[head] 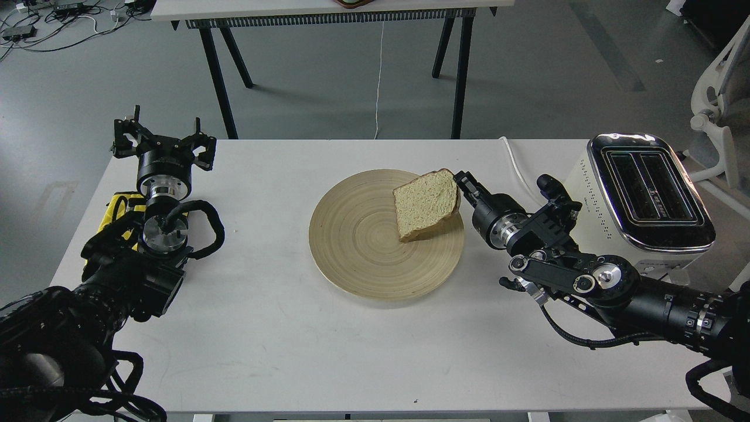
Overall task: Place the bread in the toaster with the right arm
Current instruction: 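Close the right gripper on the bread slice and lift it off the plate, then carry the bread slice with the right gripper above the toaster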
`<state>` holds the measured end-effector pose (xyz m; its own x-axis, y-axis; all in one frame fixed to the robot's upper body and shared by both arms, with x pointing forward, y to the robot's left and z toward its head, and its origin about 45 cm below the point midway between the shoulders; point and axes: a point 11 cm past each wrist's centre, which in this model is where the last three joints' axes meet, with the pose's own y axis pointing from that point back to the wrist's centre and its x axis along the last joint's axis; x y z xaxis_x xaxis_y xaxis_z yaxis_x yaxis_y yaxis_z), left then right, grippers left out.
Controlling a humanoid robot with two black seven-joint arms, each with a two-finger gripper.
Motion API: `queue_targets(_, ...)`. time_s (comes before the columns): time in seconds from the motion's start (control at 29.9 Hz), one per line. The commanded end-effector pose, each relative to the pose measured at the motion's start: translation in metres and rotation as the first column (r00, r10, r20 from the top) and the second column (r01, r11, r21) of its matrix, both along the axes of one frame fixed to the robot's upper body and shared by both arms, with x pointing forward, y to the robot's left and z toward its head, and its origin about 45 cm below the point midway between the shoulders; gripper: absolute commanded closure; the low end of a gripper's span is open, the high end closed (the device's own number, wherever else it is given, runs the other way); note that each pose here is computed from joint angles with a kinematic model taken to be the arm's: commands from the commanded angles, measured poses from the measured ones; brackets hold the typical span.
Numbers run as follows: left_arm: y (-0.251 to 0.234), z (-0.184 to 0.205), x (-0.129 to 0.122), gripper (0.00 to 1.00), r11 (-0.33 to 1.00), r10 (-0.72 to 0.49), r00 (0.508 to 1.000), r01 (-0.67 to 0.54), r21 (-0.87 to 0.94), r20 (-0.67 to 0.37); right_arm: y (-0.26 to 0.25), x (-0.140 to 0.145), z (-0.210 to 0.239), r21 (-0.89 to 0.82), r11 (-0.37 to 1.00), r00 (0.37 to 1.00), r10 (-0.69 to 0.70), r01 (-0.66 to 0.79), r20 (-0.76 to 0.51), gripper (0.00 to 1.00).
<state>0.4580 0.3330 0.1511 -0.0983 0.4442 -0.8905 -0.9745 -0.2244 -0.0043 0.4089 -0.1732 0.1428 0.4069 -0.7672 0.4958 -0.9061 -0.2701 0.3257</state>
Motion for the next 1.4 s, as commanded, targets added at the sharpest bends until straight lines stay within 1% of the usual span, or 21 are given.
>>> queue_targets(0.0,0.000,0.000,0.000,0.00,1.000,0.000,1.000,0.000,0.000,0.000,0.001,0.005,0.013,0.018,1.000,1.000,-0.003,0.002,0.024,1.00)
queue_targets(0.3,0.000,0.000,0.000,0.00,1.000,0.000,1.000,0.000,0.000,0.000,-0.016,0.014,0.056,0.072,0.997,0.996,-0.022,0.016,0.090,1.00)
queue_targets(0.5,0.001,0.000,0.000,0.00,1.000,0.001,1.000,-0.001,0.001,0.000,-0.059,0.016,0.096,0.066,0.997,0.987,-0.054,0.044,0.153,1.00)
queue_targets(0.63,0.000,0.000,0.000,0.00,1.000,0.000,1.000,0.000,0.000,0.000,-0.100,0.014,0.130,0.022,0.997,0.974,-0.081,0.078,0.213,1.00)
queue_targets(0.8,0.000,0.000,0.000,0.00,1.000,0.000,1.000,0.000,0.000,0.000,-0.146,0.000,0.171,-0.029,0.992,0.956,-0.108,0.120,0.274,1.00)
queue_targets(1.04,0.000,0.000,0.000,0.00,1.000,0.000,1.000,0.000,0.000,0.000,-0.215,-0.023,0.232,-0.117,0.967,0.914,-0.170,0.227,0.368,1.00)
queue_targets(1.14,0.000,0.000,0.000,0.00,1.000,0.000,1.000,0.000,0.000,0.000,-0.237,-0.037,0.250,-0.154,0.953,0.903,-0.184,0.260,0.389,1.00)
queue_targets(1.37,0.000,0.000,0.000,0.00,1.000,0.000,1.000,0.000,0.000,0.000,-0.279,-0.064,0.276,-0.234,0.916,0.888,-0.212,0.326,0.408,1.00)
